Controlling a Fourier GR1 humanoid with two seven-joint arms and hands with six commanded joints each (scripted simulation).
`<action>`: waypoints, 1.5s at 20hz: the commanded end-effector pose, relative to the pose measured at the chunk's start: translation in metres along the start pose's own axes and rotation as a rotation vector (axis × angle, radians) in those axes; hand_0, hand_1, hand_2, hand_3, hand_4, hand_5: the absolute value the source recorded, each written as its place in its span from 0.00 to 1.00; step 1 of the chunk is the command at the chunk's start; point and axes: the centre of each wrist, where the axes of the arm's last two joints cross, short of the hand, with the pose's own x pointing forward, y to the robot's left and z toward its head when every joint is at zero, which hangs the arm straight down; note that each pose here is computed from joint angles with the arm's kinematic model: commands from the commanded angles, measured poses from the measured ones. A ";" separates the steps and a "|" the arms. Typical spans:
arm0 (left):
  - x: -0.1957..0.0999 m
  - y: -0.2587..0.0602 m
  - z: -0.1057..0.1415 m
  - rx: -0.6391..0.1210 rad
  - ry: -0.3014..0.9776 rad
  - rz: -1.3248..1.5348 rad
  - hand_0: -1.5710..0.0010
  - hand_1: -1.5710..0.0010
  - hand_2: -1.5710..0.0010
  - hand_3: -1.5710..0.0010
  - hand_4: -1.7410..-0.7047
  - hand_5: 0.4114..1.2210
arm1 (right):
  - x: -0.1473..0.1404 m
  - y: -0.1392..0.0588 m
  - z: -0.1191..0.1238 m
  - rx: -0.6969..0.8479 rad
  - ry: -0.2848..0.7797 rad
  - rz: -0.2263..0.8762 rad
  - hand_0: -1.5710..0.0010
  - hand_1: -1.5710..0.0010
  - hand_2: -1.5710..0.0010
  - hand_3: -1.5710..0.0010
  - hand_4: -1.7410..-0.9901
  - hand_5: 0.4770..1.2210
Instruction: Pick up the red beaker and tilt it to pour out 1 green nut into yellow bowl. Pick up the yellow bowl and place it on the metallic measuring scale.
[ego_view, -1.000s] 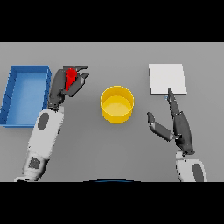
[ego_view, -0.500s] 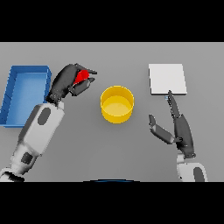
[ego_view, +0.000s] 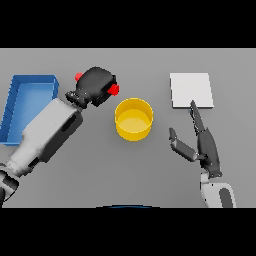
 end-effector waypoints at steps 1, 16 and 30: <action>0.003 0.003 -0.004 -0.026 -0.021 -0.056 0.00 0.00 0.00 0.00 0.05 0.97 | -0.001 0.002 0.004 0.008 -0.017 -0.001 1.00 1.00 1.00 1.00 0.64 0.32; 0.052 0.024 -0.043 -0.326 -0.161 -0.754 0.00 0.00 0.00 0.00 0.01 1.00 | -0.004 0.003 0.004 -0.036 0.015 0.014 1.00 1.00 1.00 1.00 0.74 0.22; 0.089 0.023 -0.057 -0.323 -0.297 -1.241 0.00 0.00 0.00 0.00 0.02 1.00 | -0.003 0.004 0.003 -0.056 0.011 0.042 1.00 1.00 1.00 1.00 0.78 0.22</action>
